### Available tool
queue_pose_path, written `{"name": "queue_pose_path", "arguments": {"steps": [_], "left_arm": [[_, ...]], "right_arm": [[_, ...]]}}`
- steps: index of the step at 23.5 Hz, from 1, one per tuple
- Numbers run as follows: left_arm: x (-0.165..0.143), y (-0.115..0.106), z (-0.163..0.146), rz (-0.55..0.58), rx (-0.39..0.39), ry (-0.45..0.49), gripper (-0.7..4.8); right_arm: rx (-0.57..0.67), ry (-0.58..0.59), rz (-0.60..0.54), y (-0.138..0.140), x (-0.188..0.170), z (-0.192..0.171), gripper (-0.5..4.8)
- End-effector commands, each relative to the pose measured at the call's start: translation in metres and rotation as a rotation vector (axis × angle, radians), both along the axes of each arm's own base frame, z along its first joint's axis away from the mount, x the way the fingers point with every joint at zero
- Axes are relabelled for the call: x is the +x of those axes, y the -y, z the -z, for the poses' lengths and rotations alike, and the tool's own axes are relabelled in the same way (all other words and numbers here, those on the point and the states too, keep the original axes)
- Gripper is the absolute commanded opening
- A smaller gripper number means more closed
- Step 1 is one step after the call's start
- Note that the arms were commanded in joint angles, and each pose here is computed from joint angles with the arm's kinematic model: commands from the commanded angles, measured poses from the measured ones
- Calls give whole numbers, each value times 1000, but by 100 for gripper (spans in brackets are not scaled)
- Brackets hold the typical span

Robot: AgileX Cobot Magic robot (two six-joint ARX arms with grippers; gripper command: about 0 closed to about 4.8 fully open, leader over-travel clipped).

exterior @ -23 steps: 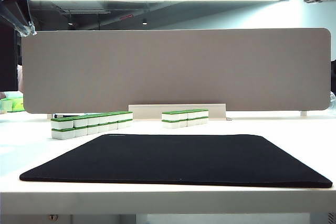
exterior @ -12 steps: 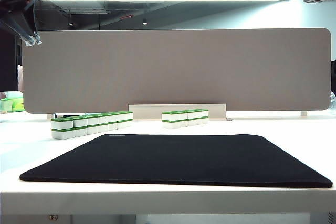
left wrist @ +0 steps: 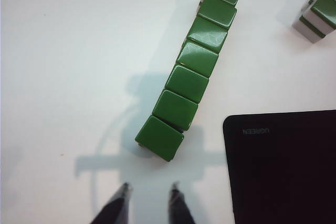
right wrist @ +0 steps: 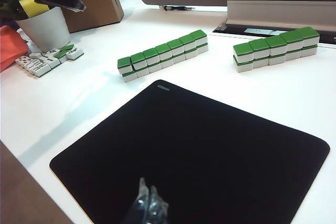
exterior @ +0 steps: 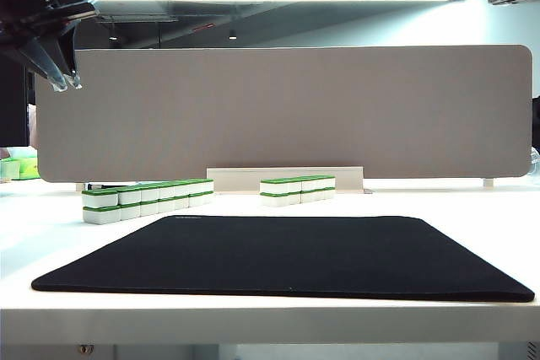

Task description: Take a mahjong tile from the mahjong wall and then place it on the table close to you.

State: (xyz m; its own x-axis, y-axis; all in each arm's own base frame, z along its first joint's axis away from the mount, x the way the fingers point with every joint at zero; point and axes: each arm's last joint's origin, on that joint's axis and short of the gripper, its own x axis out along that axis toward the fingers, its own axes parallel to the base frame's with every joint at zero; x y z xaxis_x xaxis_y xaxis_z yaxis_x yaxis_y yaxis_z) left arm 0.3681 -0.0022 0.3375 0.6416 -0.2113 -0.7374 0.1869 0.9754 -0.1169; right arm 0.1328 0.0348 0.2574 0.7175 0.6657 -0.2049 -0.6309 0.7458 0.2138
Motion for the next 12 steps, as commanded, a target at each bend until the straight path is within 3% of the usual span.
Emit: {"name": "queue_pose_path", "arguments": {"steps": [1, 4, 12], "left_arm": [[10, 0, -2, 19, 14, -18, 94], [23, 4, 1, 37, 49, -46, 129], [52, 22, 12, 86, 179, -47, 132]], "right_arm": [[4, 20, -1, 0, 0, -3, -1], [4, 20, -1, 0, 0, -3, -1], [4, 19, -1, 0, 0, -2, -1]]}}
